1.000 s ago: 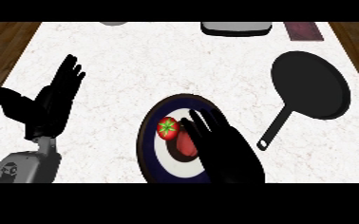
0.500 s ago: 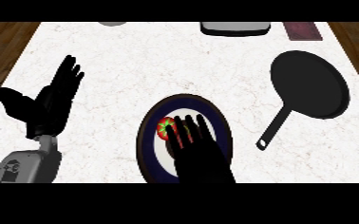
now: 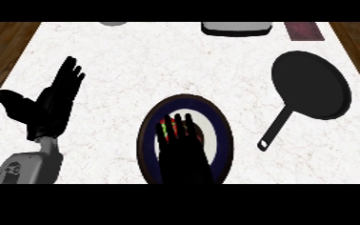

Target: Pick the bell pepper from the plate and place it in the pan

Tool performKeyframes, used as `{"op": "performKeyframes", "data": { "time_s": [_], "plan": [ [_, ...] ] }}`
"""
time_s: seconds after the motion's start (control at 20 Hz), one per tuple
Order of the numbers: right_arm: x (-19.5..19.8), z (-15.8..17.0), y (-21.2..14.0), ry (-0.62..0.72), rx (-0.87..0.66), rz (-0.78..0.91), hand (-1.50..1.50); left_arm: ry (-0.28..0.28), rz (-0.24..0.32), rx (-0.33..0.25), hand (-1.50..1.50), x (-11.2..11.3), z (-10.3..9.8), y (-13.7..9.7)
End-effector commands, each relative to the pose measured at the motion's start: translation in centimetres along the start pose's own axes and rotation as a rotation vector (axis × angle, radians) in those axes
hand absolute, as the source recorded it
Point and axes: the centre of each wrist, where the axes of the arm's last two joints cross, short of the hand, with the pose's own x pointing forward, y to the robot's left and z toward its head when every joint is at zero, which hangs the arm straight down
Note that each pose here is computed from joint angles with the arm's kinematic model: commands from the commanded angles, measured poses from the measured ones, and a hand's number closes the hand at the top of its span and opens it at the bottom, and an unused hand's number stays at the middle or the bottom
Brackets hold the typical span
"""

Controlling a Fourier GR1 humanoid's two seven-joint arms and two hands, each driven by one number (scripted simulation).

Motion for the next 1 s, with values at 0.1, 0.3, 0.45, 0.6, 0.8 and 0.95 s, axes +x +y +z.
{"op": "performKeyframes", "data": {
  "time_s": [0.1, 0.3, 0.45, 0.6, 0.8, 0.95],
  "plan": [
    [0.1, -2.2, 1.5, 0.122, 0.002, 0.024, -1.5, 0.01, 0.014, -0.017, 0.0, 1.6, 0.2, 1.3],
    [-0.6, -2.5, 0.9, 0.107, 0.027, 0.015, -1.5, 0.014, 0.009, -0.007, 0.0, 1.2, -0.2, -1.8],
    [-0.9, -4.0, 2.8, 0.113, 0.051, 0.012, -1.5, 0.01, 0.008, -0.007, 0.0, -1.4, 0.8, 0.5],
    [-1.8, -5.6, 2.6, 0.125, 0.085, 0.021, -1.5, 0.003, 0.016, -0.005, 0.0, 0.7, 0.6, -0.9],
    [-2.1, -6.4, 3.3, 0.089, 0.069, 0.025, -1.5, 0.003, 0.019, -0.01, 0.0, -0.1, -0.2, -0.2],
    [-1.5, -6.9, 4.4, 0.103, 0.053, 0.005, -1.5, -0.02, -0.005, -0.018, 0.0, 0.9, -0.4, -2.8]
  ]
}}
